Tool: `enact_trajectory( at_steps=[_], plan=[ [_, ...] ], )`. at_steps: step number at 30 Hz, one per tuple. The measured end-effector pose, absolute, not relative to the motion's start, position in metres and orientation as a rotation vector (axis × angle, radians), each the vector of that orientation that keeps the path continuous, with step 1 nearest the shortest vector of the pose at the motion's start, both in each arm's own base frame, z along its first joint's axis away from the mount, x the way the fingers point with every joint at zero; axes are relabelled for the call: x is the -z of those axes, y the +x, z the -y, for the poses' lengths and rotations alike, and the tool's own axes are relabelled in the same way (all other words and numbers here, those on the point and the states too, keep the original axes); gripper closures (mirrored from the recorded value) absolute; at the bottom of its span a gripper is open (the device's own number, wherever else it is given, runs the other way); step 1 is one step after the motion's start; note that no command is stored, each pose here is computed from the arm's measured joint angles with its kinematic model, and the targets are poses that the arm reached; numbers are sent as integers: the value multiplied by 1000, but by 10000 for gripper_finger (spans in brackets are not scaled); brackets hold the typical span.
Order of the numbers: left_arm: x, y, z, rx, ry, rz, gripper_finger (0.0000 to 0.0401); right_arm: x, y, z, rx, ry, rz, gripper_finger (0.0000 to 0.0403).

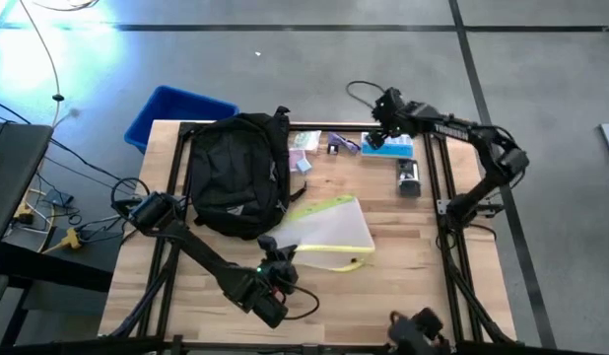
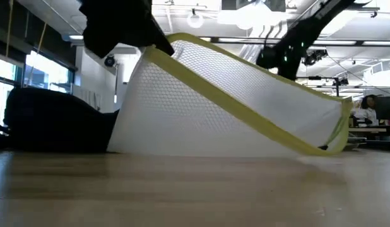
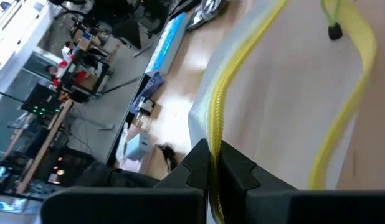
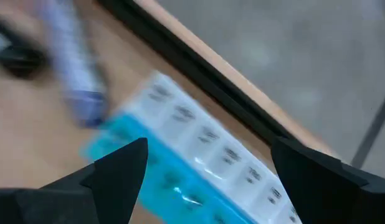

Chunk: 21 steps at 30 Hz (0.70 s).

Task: Unpack backpack
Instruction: Put the white medicine organizer into the yellow zip bag

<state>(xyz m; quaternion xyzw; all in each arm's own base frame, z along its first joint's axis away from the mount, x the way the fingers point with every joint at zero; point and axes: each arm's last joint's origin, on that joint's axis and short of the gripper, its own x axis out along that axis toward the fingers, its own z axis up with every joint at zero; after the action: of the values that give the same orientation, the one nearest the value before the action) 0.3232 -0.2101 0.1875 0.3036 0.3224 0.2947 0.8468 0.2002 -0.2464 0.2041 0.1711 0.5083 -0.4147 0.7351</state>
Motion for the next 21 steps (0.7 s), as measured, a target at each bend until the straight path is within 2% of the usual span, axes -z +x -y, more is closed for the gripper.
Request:
enact_trajectory(
  at_steps=[5, 8, 13, 16, 21],
  plan=[
    [-186, 320, 210, -601, 612, -716, 401, -170, 196, 261, 924, 457, -1209, 78],
    [-184, 319, 212, -581, 544, -741, 401, -164, 203, 261, 904, 453, -1215, 78],
    [-183, 315, 219, -564, 412, -747, 401, -166, 221, 241, 826, 467, -1214, 78],
    [-183, 311, 224, -549, 405, -743, 401, -170, 233, 221, 718, 492, -1226, 78],
    [-183, 307, 230, -548, 392, -720, 401, -192, 250, 186, 619, 409, -1221, 78]
  ],
)
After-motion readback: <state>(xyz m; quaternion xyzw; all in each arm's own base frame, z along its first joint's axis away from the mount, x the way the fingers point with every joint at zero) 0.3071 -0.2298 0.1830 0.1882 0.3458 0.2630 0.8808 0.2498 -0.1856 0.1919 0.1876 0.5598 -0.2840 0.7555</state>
